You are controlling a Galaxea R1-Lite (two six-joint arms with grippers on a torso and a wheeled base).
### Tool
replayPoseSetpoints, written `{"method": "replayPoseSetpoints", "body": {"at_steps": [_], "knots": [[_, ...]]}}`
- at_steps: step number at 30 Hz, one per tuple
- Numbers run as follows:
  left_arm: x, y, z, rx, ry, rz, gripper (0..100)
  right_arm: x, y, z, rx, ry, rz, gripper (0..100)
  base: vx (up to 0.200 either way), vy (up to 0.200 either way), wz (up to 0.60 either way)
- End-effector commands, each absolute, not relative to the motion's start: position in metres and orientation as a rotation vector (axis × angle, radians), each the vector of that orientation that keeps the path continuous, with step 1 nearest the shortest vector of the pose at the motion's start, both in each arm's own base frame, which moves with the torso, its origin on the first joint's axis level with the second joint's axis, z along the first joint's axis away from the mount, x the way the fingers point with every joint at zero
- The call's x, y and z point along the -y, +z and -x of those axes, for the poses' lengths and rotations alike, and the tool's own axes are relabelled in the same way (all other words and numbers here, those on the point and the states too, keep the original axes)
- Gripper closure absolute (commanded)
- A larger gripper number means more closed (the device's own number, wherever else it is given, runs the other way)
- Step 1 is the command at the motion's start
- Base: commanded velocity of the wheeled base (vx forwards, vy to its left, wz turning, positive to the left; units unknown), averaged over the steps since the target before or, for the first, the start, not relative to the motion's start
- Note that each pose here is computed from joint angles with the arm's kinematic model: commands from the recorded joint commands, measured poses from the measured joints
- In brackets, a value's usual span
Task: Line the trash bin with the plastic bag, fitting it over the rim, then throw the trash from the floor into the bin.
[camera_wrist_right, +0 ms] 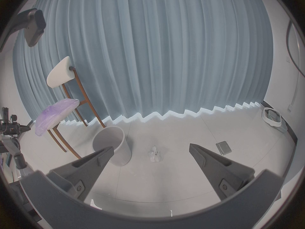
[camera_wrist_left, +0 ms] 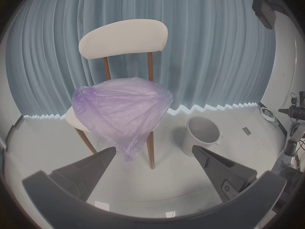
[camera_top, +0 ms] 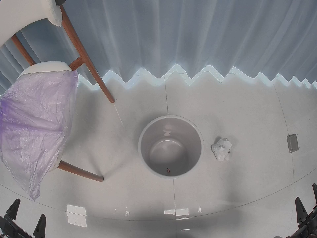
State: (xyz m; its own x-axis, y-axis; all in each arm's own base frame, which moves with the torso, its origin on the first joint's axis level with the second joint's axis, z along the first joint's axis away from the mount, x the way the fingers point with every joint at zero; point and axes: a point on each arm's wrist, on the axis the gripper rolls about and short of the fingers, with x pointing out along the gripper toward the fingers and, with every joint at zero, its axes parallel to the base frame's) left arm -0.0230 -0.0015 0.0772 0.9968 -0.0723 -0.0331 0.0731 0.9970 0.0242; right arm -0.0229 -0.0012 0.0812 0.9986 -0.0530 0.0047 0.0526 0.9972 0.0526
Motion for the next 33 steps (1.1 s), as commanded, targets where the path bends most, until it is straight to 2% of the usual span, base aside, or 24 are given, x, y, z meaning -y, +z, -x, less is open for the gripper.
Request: {"method": "replayPoseSetpoints", "body": {"at_steps": [1, 7, 11, 18, 23, 27, 28, 33], "knots": [[0.002, 0.072, 0.023, -0.033, -0.073, -0.025, 0, 0.001, 0.078, 0.023, 0.014, -0.052, -0.052, 0, 0.000, 0.000, 0.00], [0.002, 0.073, 0.023, -0.030, -0.074, -0.025, 0, 0.001, 0.078, 0.023, 0.014, -0.053, -0.052, 0, 0.000, 0.000, 0.00], [0.002, 0.081, 0.023, 0.055, -0.071, -0.039, 0, 0.001, 0.078, 0.023, 0.012, -0.052, -0.052, 0, 0.000, 0.000, 0.00], [0.001, 0.084, 0.023, 0.085, -0.064, -0.116, 0, 0.001, 0.078, 0.023, 0.012, -0.052, -0.052, 0, 0.000, 0.000, 0.00], [0.003, 0.095, 0.025, 0.203, -0.111, -0.193, 0, 0.001, 0.078, 0.023, 0.012, -0.052, -0.052, 0, 0.000, 0.000, 0.00], [0.005, 0.096, 0.025, 0.228, -0.210, -0.295, 0, 0.001, 0.078, 0.023, 0.012, -0.052, -0.052, 0, 0.000, 0.000, 0.00], [0.007, 0.094, 0.025, 0.229, -0.263, -0.403, 0, 0.001, 0.078, 0.023, 0.012, -0.052, -0.052, 0, 0.000, 0.000, 0.00], [0.009, 0.088, 0.025, 0.230, -0.354, -0.585, 0, 0.001, 0.078, 0.023, 0.012, -0.052, -0.052, 0, 0.000, 0.000, 0.00]]}}
